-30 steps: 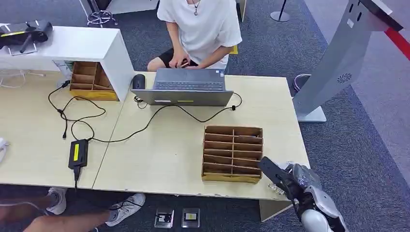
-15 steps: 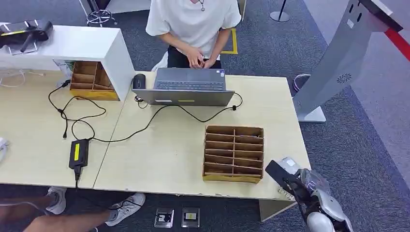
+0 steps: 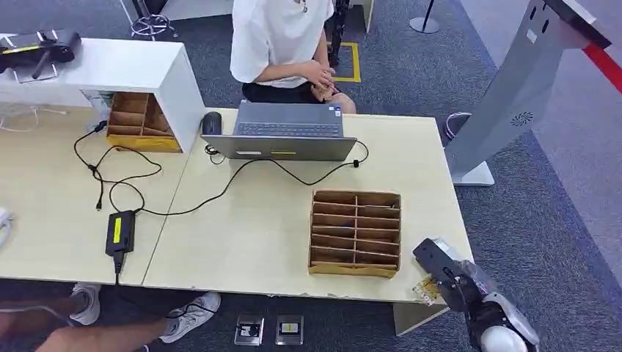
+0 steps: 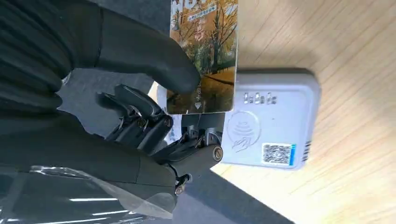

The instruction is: Pass the card to the sensor for recognition and then transmit it.

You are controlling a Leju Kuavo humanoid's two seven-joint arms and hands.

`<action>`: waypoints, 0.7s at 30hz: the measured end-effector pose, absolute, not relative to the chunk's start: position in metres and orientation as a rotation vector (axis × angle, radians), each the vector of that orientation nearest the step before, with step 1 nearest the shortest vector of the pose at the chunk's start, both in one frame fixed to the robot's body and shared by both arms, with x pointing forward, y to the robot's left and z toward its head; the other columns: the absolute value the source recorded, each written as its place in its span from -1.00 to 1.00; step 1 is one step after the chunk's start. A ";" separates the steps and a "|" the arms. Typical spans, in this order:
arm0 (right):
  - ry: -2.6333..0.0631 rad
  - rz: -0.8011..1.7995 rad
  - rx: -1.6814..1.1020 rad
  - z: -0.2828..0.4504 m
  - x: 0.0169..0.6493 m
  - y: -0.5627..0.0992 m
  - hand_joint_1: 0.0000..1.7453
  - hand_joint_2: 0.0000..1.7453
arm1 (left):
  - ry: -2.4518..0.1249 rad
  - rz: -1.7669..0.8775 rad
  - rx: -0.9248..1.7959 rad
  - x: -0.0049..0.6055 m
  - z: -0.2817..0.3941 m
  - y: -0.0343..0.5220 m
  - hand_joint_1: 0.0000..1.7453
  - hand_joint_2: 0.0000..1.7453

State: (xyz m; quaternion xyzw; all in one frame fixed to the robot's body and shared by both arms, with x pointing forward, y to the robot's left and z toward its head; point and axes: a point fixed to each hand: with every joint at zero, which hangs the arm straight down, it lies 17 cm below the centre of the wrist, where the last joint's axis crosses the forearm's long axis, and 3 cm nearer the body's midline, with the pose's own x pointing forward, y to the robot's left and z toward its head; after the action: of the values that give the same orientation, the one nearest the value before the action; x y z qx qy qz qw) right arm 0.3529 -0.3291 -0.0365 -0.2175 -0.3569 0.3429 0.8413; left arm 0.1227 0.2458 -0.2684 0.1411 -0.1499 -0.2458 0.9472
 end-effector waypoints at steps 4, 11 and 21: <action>-0.814 0.677 -0.391 -0.020 0.358 -0.317 1.00 1.00 | -0.310 -0.502 0.287 0.123 -0.268 0.247 -1.00 -1.00; -0.875 0.682 -0.404 0.001 0.370 -0.312 1.00 1.00 | -0.312 -0.508 0.290 0.124 -0.268 0.249 -1.00 -1.00; -0.889 0.753 -0.497 0.012 0.388 -0.319 1.00 1.00 | -0.318 -0.527 0.293 0.125 -0.268 0.248 -1.00 -1.00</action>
State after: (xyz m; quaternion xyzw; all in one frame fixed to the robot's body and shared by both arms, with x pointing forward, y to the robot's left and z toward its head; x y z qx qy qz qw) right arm 0.3878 -0.3194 0.0123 -0.2321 -0.4152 0.3517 0.8063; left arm 0.1250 0.2483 -0.2680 0.1435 -0.1558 -0.2582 0.9426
